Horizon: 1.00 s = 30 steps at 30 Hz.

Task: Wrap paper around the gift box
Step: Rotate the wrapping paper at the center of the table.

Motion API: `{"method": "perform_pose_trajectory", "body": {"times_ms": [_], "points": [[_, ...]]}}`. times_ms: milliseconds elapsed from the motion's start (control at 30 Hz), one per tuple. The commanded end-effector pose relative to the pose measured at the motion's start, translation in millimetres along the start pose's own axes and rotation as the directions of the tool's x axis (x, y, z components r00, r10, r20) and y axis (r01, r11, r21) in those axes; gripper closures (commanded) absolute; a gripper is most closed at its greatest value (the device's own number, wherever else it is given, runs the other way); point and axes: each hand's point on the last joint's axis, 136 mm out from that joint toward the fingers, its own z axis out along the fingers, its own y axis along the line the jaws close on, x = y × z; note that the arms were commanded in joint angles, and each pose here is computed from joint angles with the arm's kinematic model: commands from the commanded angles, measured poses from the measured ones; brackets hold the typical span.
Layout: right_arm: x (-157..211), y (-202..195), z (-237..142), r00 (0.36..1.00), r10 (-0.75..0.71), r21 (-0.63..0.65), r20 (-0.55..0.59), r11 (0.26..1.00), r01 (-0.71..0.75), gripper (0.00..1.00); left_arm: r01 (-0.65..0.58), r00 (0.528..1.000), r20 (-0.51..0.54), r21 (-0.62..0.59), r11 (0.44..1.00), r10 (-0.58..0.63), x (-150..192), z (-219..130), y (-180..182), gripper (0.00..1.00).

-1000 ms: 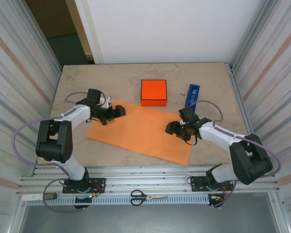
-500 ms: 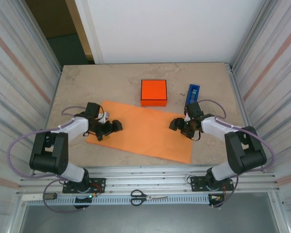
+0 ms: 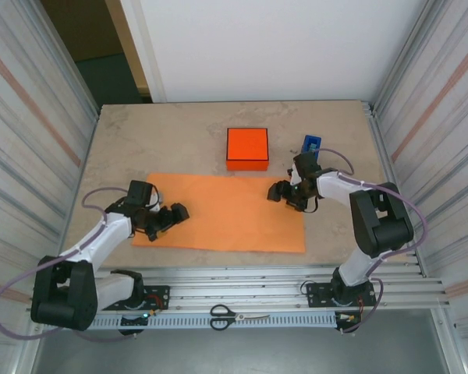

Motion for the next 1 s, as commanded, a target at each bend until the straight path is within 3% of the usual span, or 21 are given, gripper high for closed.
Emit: {"method": "perform_pose_trajectory", "body": {"times_ms": [0,167,433,600,967], "points": [[1.2,-2.4,7.1,0.998,-0.055,0.028,-0.034,0.998,0.056,0.3,-0.016,0.998,0.064,0.025,1.0,0.014,-14.6,-15.1,-14.6,0.08],[-1.8,12.6,-1.0,0.991,-0.132,0.027,-0.013,0.991,0.132,0.29,-0.108,0.989,0.111,0.075,0.991,0.099,-40.9,-23.4,-37.3,0.07],[2.3,22.0,-16.8,0.988,-0.14,0.069,0.059,0.988,0.136,0.26,-0.106,0.994,0.009,0.136,0.985,0.106,-69.7,5.0,-46.5,0.09],[12.6,17.0,-3.5,0.994,-0.107,0.055,0.021,0.993,0.106,0.27,0.0,0.999,-0.046,0.146,0.989,0.007,-57.4,24.7,-33.4,0.1],[11.5,9.4,8.3,0.994,-0.104,0.067,-0.026,0.992,0.106,0.29,0.052,0.997,-0.062,0.078,0.996,-0.047,-22.4,28.4,-1.4,0.11]]}}
